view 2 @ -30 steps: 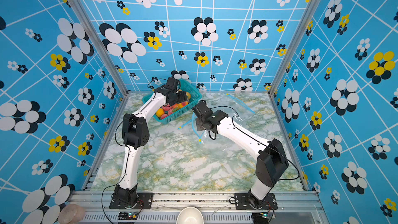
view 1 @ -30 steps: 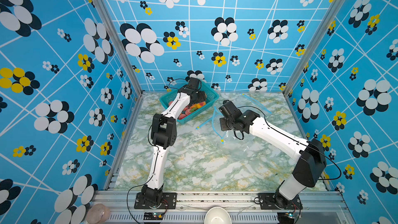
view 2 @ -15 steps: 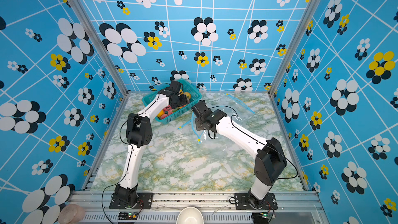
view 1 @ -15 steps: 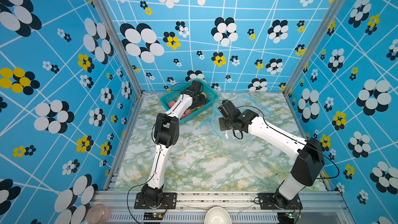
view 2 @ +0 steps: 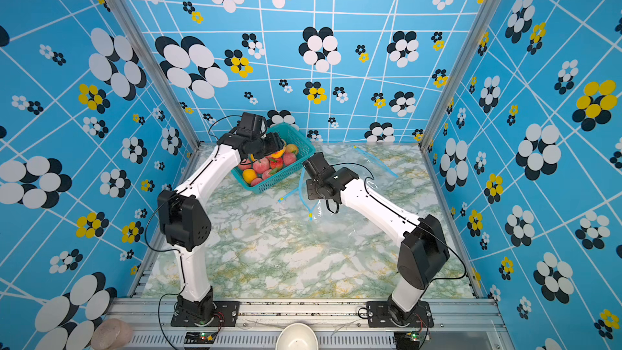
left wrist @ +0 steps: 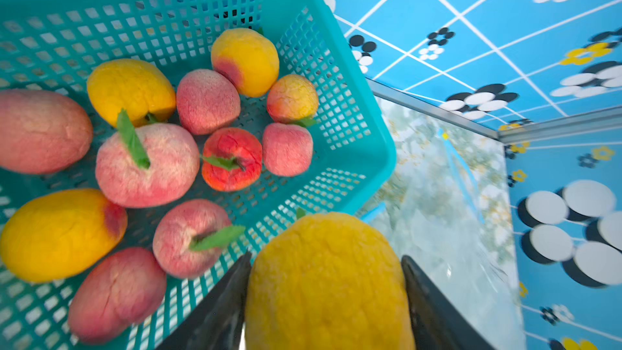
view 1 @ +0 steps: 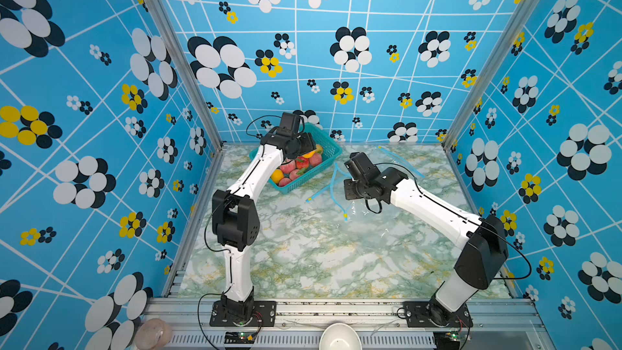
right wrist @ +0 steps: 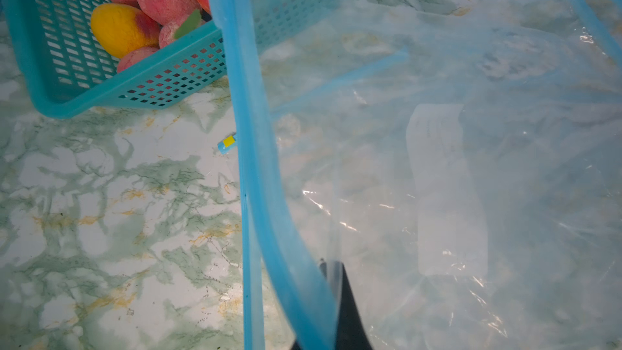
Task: Place the peach in a zip-top bag and seal the zipper
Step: Pick up the peach from the basket, then place the peach in the zipper food storage bag.
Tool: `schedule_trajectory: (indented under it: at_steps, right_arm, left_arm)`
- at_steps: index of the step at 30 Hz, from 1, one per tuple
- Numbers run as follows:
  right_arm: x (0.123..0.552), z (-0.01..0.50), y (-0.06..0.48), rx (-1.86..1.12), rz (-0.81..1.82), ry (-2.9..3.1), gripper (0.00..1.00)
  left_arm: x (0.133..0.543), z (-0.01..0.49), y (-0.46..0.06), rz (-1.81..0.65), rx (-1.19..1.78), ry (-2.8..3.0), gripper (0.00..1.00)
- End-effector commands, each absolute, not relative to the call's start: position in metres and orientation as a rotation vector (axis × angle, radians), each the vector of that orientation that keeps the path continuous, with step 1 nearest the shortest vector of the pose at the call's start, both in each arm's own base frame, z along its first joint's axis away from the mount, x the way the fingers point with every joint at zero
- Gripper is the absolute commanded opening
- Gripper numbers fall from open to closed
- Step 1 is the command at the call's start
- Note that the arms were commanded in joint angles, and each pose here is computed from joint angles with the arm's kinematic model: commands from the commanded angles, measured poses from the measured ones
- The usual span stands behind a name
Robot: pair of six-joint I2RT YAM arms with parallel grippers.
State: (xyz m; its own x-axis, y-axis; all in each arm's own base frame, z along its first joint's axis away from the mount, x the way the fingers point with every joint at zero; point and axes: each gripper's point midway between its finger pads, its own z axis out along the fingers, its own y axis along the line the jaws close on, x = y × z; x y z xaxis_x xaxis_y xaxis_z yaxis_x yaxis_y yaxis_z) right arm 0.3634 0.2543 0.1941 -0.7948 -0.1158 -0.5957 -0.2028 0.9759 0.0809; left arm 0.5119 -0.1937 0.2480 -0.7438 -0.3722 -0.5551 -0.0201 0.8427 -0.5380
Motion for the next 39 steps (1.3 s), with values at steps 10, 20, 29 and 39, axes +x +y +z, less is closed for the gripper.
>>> schedule_trajectory:
  at_steps: [10, 20, 29, 39]
  right_arm:
    - [0.384, 0.211, 0.271, -0.152, 0.382, 2.509, 0.0]
    - [0.374, 0.227, 0.28, -0.132, 0.519, 2.494, 0.0]
    - [0.359, 0.236, 0.288, -0.11, 0.668, 2.478, 0.0]
    - [0.363, 0.243, 0.295, -0.098, 0.711, 2.465, 0.0]
  left_arm:
    - [0.397, 0.253, -0.255, -1.212, -0.242, 2.258, 0.66]
    - [0.401, 0.21, -0.284, -1.2, -0.247, 2.35, 0.65]
    - [0.407, 0.194, -0.293, -1.199, -0.258, 2.38, 0.67]
    - [0.399, 0.219, -0.306, -1.179, -0.162, 2.355, 0.78]
